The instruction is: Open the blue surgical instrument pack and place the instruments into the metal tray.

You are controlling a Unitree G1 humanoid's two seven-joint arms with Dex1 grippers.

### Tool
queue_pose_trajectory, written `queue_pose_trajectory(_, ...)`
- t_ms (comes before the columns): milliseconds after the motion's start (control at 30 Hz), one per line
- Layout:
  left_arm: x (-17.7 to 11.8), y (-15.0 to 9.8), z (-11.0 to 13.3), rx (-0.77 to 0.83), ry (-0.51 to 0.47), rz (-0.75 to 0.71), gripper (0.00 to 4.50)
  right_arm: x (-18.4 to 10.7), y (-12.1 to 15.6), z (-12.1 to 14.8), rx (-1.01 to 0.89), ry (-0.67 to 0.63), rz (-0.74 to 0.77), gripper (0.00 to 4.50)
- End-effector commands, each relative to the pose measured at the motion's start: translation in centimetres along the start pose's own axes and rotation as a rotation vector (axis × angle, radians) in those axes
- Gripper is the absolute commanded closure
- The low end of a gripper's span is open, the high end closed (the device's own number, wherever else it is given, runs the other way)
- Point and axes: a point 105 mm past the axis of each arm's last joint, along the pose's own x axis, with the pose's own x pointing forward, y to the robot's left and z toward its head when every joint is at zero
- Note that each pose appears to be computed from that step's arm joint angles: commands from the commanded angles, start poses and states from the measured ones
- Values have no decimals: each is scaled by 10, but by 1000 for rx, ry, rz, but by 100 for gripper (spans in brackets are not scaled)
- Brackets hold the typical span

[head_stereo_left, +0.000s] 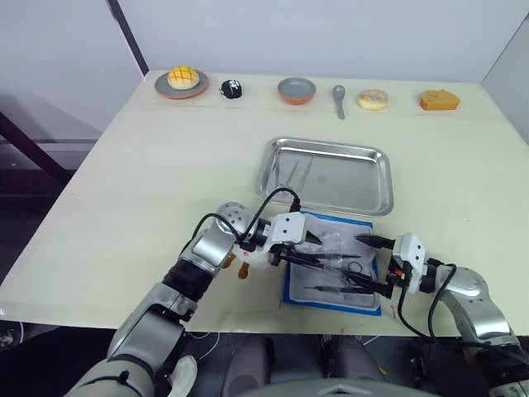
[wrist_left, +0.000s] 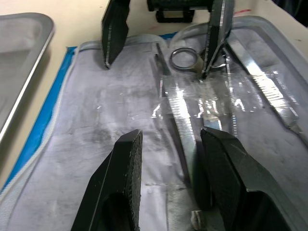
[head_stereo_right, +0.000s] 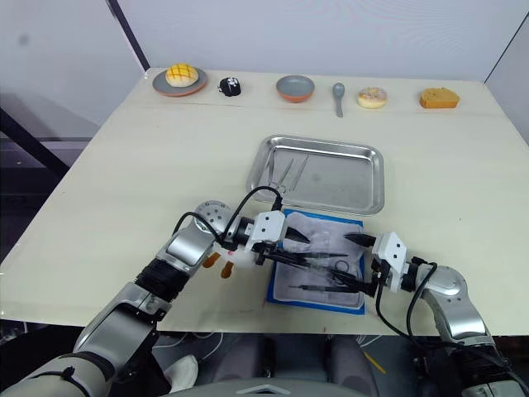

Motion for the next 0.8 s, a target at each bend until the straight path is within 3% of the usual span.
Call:
queue_pose_trajectory(33,6,-12,-6,-20,34,-65,245,-7,9,-28,79,104,3,0)
queue_pose_trajectory(100,6,-13,-8,-29,41,-65,245,-6,9,-28,79,104,3,0)
queue_pose_trajectory(133,6,-13,-10,-33,51,-68,286,-6,10,-28,80,104,3,0)
queue_pose_trajectory(200,6,-15,-13,-45,66,-80,321,-6,10,-28,80,103,2,0)
queue_pose_trajectory(233,6,-16,-14,-52,71,-89,375,-6,10,-28,81,104,2,0)
queue_pose_trajectory(300,5,-19,-15,-59,75,-104,438,-6,10,-28,81,104,2,0)
queue_pose_trajectory(800,-2,-14,-4,-74,67,-99,438,-4,12,-28,86,98,2,0)
